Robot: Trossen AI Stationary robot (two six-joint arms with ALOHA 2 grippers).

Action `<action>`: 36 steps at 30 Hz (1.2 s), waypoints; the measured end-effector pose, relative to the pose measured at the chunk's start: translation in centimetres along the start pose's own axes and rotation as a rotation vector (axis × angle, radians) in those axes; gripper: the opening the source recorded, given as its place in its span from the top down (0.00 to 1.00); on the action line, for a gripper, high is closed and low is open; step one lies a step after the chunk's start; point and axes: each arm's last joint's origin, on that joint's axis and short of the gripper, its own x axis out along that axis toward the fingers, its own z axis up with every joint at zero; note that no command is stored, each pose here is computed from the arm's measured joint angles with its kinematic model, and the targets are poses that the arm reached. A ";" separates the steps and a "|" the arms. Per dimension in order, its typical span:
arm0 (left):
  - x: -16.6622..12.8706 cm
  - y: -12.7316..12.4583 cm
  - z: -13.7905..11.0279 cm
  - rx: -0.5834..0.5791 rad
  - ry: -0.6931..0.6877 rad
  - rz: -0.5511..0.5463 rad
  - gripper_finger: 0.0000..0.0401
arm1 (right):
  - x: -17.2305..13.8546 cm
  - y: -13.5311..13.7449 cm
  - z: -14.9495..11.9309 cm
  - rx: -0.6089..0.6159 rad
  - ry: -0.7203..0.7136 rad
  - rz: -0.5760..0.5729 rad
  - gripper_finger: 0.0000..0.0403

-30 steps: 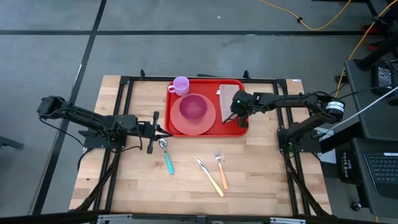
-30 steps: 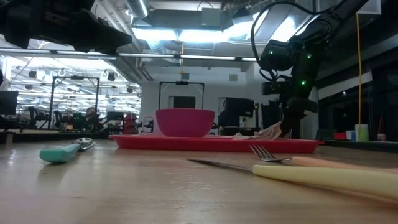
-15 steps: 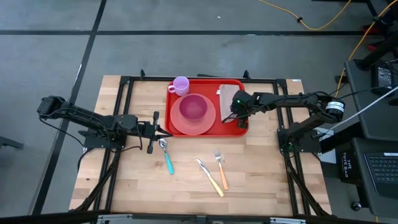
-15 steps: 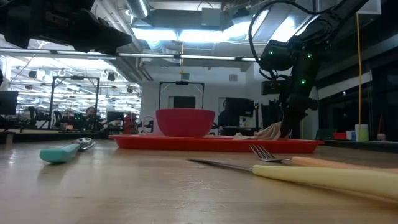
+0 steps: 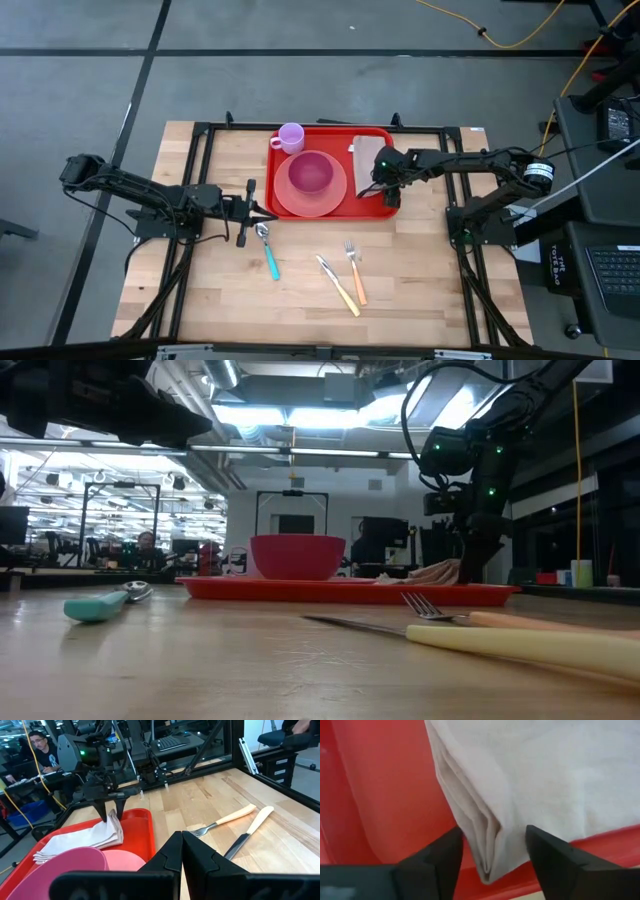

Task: Set up tray
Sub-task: Put the light brown table napkin to the right side of the plate on the tray

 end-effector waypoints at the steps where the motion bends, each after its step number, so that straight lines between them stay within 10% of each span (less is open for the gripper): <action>1: 0.0 0.0 0.0 0.000 0.000 0.000 0.99 | 0.0 0.0 0.0 0.003 0.000 0.001 0.43; 26: 0.0 0.0 0.0 0.000 0.004 -0.001 0.99 | -2.5 -0.3 2.4 0.083 -0.035 0.132 0.31; 36: 0.0 0.0 -0.1 0.001 0.007 -0.002 0.99 | -2.5 -1.0 2.3 0.086 -0.072 0.212 0.59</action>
